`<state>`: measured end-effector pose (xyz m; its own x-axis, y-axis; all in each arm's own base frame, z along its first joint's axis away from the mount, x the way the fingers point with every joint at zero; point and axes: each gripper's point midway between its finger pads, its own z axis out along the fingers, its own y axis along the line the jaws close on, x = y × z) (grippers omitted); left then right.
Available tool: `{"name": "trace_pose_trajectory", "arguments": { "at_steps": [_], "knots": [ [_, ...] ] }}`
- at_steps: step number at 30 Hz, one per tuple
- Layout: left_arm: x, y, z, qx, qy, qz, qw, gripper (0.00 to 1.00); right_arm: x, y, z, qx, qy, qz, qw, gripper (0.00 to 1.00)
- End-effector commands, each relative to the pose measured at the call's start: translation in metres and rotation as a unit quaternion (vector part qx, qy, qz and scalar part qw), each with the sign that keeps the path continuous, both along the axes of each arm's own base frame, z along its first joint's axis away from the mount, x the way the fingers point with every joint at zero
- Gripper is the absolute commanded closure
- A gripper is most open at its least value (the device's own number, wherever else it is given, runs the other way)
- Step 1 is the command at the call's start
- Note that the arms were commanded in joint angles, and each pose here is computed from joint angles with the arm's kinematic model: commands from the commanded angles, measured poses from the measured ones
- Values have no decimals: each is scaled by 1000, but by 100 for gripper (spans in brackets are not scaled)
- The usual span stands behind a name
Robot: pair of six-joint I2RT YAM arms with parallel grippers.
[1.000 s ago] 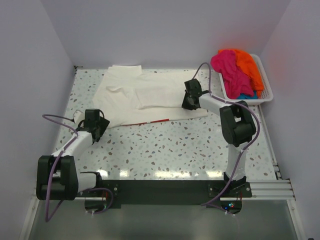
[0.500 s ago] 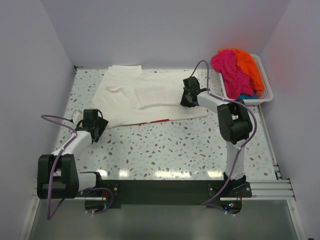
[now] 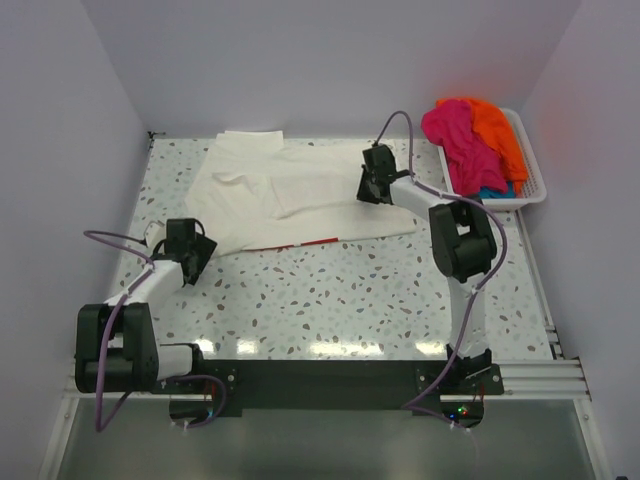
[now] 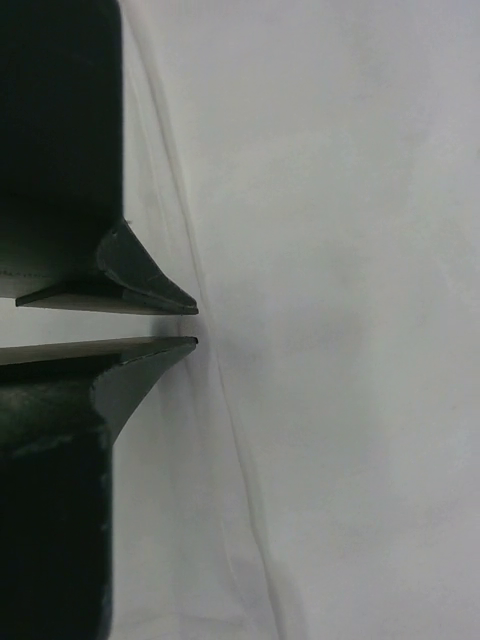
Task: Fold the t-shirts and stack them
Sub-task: Fold the tshirt
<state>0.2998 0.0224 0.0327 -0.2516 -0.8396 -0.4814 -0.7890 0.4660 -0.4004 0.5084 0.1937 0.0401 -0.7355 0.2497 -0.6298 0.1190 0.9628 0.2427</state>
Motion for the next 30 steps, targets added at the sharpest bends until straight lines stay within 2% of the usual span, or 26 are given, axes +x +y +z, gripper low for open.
{"name": "trace_pose_trajectory", "arguments": {
  "at_steps": [1, 5, 7, 11, 14, 23, 30],
  "knots": [
    [23, 4, 21, 7, -45, -6, 999, 24, 22, 5, 14, -7, -42, 2, 999, 81],
    [27, 2, 28, 3, -62, -17, 998, 19, 31, 3, 27, -13, -60, 5, 998, 69],
    [26, 2, 30, 5, -66, -18, 998, 16, 33, -3, 46, -18, -72, -2, 997, 56],
    [13, 14, 30, 17, -47, 22, 998, 11, 25, -25, 80, -22, -81, -29, 996, 42],
    [4, 22, 29, 18, -37, 51, 998, 11, 6, -43, 99, -27, -75, -52, 995, 40],
    [2, 27, 6, -7, -9, 84, 996, 22, -89, -95, 58, -5, -4, -95, 995, 40],
    [11, 30, -19, -19, 11, 89, 996, 30, -106, -117, 29, 14, 29, -112, 993, 38]
  ]
}}
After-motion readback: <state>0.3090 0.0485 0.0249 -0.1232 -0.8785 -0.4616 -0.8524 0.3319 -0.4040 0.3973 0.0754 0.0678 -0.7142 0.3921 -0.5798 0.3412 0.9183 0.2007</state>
